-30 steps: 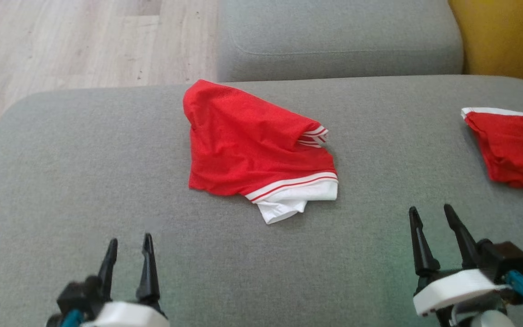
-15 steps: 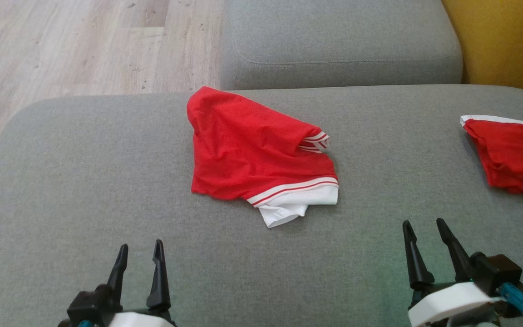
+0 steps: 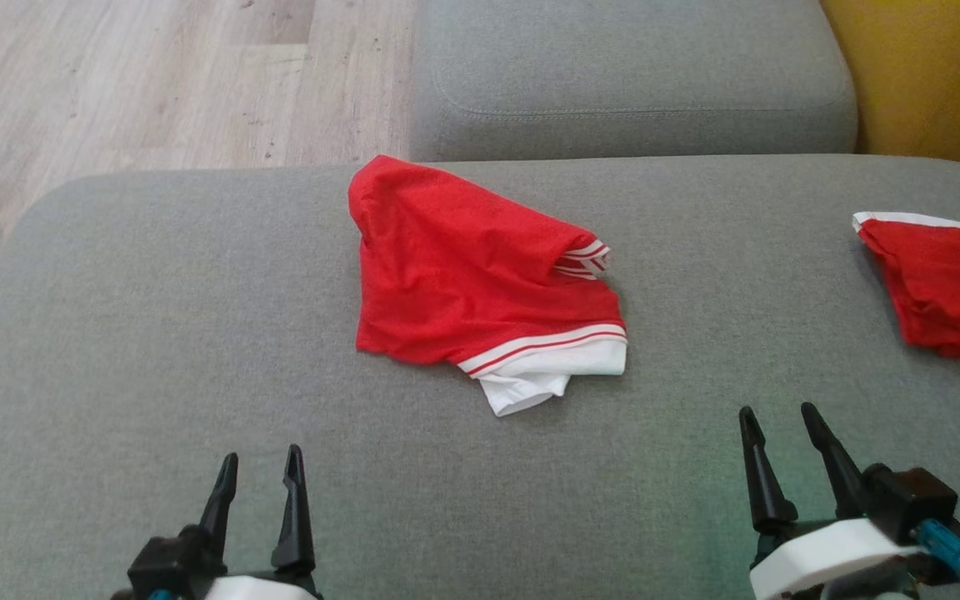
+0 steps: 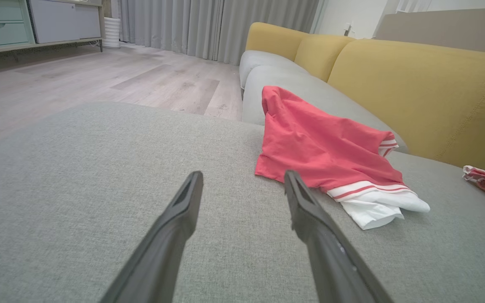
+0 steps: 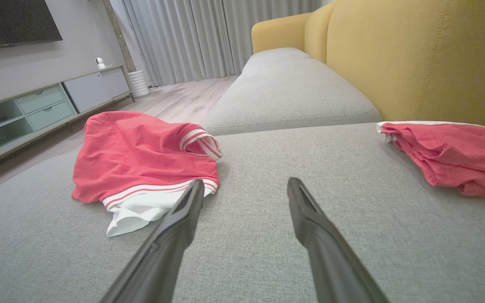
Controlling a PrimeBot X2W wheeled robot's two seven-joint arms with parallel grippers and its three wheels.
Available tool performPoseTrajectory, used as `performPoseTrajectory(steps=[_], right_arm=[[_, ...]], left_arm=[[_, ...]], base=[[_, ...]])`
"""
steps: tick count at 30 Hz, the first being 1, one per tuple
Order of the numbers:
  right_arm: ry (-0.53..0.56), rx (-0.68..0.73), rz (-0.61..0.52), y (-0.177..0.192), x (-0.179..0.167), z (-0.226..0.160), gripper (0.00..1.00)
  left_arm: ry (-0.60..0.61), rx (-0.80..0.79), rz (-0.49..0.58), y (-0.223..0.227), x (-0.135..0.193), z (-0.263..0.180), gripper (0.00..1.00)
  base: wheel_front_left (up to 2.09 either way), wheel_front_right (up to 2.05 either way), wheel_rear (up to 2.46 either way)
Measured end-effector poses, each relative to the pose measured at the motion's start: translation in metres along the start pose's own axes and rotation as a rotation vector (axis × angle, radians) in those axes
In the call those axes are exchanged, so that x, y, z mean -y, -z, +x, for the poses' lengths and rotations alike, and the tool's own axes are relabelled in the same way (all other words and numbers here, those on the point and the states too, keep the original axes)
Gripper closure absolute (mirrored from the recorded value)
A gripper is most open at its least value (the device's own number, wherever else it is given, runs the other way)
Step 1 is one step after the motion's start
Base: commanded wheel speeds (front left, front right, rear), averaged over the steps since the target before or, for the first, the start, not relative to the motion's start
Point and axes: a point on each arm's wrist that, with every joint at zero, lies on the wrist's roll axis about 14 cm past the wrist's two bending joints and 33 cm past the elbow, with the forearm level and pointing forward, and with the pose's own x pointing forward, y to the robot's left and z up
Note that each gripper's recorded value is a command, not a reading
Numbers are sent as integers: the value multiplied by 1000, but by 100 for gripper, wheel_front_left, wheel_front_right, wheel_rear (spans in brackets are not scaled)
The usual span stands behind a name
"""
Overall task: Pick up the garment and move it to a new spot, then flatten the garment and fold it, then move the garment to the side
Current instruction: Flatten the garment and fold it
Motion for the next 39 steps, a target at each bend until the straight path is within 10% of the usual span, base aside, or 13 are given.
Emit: performPoseTrajectory(steps=[35, 39], right_arm=[[-181, -456, -55, 93, -52, 120, 0], [-177, -469, -2, 94, -55, 127, 70]], left_arm=[[-210, -61, -33, 19, -49, -1, 0], [-212, -67, -33, 21, -50, -1, 0]], base=[[0, 0, 0], [0, 0, 0]])
